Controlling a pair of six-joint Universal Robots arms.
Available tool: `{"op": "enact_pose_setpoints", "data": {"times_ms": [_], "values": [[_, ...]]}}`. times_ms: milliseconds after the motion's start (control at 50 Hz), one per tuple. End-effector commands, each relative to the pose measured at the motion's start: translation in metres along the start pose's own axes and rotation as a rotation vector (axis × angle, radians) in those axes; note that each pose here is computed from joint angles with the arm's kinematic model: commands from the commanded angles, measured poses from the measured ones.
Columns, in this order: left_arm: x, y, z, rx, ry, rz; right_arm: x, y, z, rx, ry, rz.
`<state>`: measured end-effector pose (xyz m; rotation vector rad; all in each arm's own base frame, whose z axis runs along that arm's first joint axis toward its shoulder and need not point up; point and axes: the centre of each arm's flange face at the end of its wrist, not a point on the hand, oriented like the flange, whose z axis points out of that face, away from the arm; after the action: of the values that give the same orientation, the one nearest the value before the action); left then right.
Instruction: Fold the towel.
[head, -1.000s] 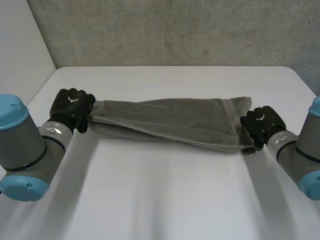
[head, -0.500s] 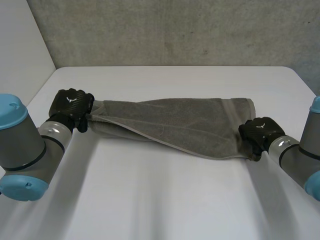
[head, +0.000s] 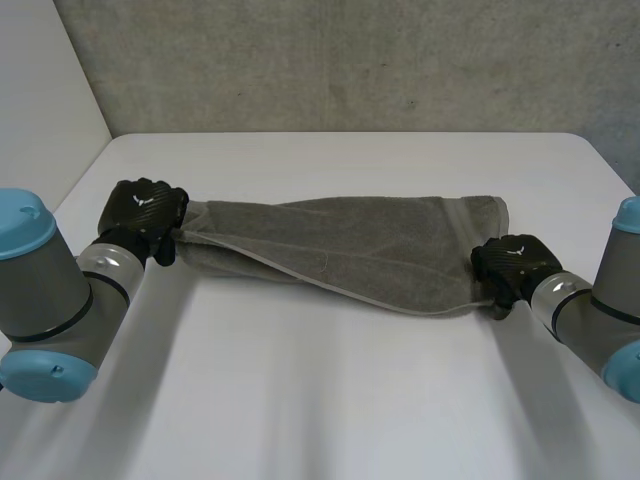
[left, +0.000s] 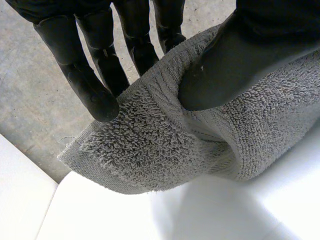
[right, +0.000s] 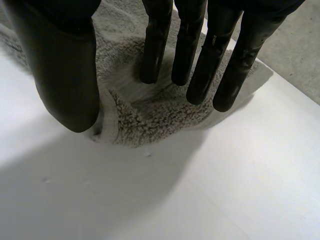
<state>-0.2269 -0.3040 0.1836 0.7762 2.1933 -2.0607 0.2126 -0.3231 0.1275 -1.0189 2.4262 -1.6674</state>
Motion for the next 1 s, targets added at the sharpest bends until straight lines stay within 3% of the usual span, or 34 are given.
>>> {"op": "enact_pose_setpoints", "data": {"times_ms": [20, 420, 700, 1000], "values": [[0.0, 0.001, 0.0, -0.003, 0.001, 0.0, 0.004, 0.008, 0.013, -0.017, 0.043, 0.002], [0.0, 0.003, 0.001, -0.008, 0.001, -0.001, 0.017, -0.01, 0.005, 0.027, 0.099, -0.013], [0.008, 0.006, -0.002, -0.018, 0.03, 0.019, 0.05, -0.031, -0.013, 0.118, 0.196, -0.012], [0.016, 0.019, -0.003, -0.058, 0.06, 0.166, 0.054, -0.035, -0.018, 0.128, 0.208, -0.02]]}}
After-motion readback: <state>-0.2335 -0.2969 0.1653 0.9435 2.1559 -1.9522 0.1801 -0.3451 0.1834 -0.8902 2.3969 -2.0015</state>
